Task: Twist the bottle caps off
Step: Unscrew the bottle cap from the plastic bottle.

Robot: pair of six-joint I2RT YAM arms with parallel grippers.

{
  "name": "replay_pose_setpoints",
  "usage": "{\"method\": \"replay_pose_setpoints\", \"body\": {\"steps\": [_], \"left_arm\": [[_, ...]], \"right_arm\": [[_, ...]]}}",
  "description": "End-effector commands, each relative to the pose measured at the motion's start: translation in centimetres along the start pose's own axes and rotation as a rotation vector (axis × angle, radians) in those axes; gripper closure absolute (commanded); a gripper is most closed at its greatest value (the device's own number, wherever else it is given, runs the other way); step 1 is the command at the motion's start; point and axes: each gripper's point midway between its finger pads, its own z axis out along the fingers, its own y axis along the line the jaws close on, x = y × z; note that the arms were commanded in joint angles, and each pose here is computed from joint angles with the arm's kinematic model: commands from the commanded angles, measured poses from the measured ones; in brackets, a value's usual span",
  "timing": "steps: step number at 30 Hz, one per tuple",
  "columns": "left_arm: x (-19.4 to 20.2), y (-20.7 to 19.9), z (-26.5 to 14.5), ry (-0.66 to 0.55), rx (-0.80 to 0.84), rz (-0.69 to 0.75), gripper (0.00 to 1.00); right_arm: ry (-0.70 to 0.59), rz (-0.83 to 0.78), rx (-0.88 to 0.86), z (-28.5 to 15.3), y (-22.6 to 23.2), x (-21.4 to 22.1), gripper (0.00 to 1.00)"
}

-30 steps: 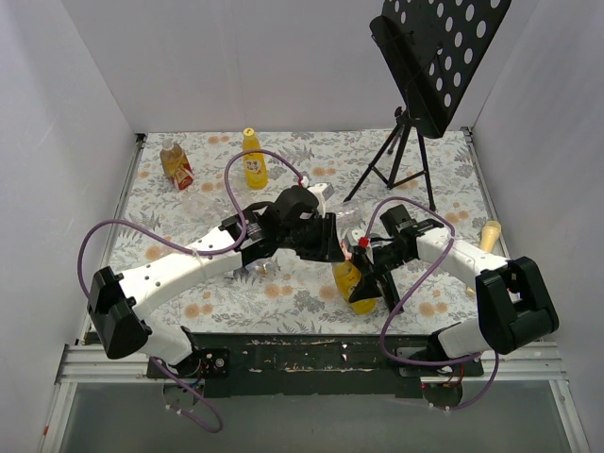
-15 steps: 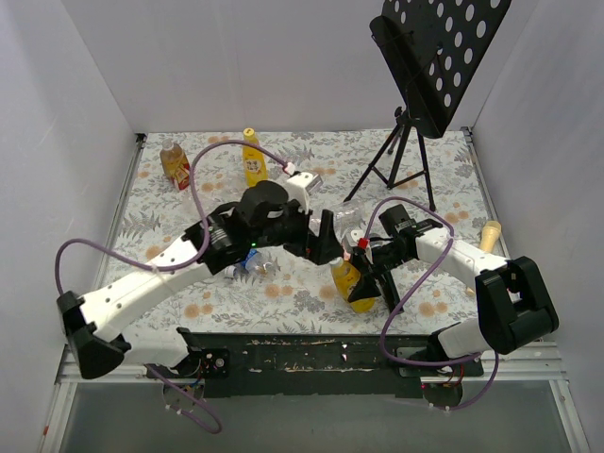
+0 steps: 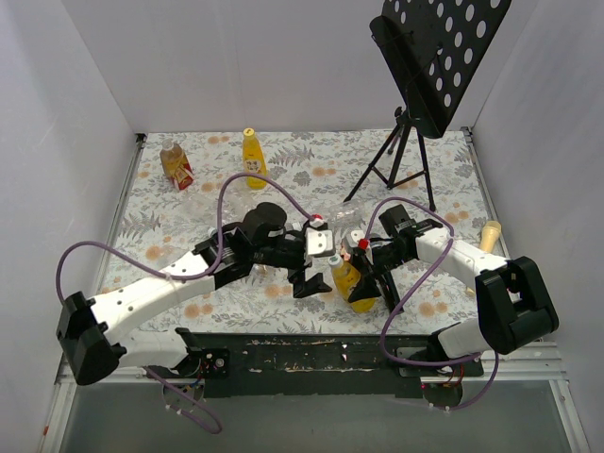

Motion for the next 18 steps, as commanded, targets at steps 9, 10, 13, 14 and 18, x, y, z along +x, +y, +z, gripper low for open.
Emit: {"method": "replay_pose_setpoints", "body": {"steps": [9,10,13,14,18], "left_arm": [[-1.6,2.1,1.8,-0.073,0.056,0.072,0.25],[-1.7,2.2,1.9,-0.075,0.055,0.069,0.26],[-2.0,2.3,1.8,-0.088,0.053,0.062,0.31],[-2.1,2.4,1.8,-0.090,0.051,0.058,0.35],[-1.9,2.5,2.1,-0.082,0.058,0.046,0.46]], "right_arm": [[-0.011,-0.024,-0.011,0.0,0.0,-0.8,0.85],[-0.012,-0.022,-0.012,0.0,0.1,-0.8,0.85],[-0.010,-0.020,-0.012,0.0,0.0,-0.7,0.85],[-0.010,-0.022,-0.011,0.0,0.0,-0.7,0.85],[-0.010,-0.019,-0.012,0.0,0.0,-0.7,0.85]]}}
